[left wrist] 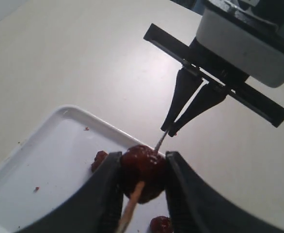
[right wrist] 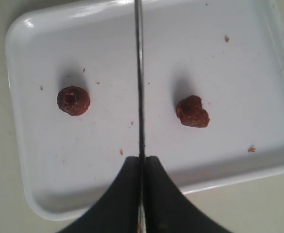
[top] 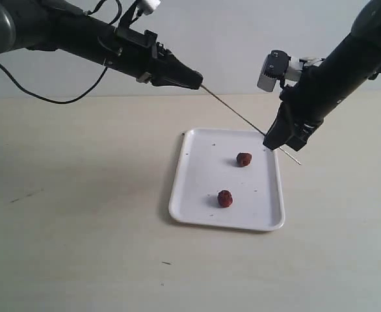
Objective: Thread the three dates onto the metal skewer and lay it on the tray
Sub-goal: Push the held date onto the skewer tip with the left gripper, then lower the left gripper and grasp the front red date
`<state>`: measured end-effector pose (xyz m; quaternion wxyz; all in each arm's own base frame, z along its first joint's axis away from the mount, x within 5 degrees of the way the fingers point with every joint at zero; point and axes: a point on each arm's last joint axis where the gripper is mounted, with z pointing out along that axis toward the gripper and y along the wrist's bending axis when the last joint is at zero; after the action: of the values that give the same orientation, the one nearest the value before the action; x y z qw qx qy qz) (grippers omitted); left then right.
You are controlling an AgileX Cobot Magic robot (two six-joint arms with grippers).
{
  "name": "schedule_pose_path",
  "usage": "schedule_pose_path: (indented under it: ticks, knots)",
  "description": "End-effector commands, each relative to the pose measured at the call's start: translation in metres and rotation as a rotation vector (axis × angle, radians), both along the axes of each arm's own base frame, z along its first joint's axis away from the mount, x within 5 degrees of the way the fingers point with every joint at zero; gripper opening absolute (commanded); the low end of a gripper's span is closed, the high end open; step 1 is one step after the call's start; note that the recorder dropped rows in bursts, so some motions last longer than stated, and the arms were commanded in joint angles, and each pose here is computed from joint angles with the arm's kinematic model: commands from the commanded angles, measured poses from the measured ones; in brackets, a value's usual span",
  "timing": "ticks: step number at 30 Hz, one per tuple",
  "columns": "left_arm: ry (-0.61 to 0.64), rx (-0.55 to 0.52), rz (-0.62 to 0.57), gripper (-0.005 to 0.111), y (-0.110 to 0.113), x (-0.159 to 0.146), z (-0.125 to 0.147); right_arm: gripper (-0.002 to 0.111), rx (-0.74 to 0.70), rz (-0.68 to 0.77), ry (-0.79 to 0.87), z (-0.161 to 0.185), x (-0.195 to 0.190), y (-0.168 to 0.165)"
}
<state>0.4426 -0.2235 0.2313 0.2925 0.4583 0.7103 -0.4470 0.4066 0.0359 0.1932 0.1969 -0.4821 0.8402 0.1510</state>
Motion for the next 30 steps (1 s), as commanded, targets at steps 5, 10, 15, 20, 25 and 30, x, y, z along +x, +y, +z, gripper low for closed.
schedule_pose_path:
  ticks: [5,10,15,20,25,30]
  knots:
    - [-0.003,-0.007,-0.043,0.052,-0.005,-0.006,0.006,0.000,0.073,-0.077,-0.035,0.007,0.005,0.005]
    - [-0.033,0.001,0.048,0.073,0.005,0.005,0.006,0.000,0.066,-0.084,-0.047,0.007,0.006,0.005]
    - [-0.056,0.010,0.129,0.073,0.020,0.017,0.005,0.000,0.043,-0.180,-0.073,0.006,0.012,0.000]
    - [-0.015,0.008,0.171,0.073,0.029,0.021,0.005,0.000,-0.010,-0.339,-0.116,0.009,0.019,-0.013]
    - [0.017,0.119,0.089,0.073,0.011,0.006,-0.004,0.000,-0.058,-0.466,-0.110,0.022,0.015,-0.024]
    - [0.075,0.400,0.184,0.073,-0.022,-0.009,-0.024,0.000,-0.103,-0.598,-0.102,0.038,0.009,-0.032]
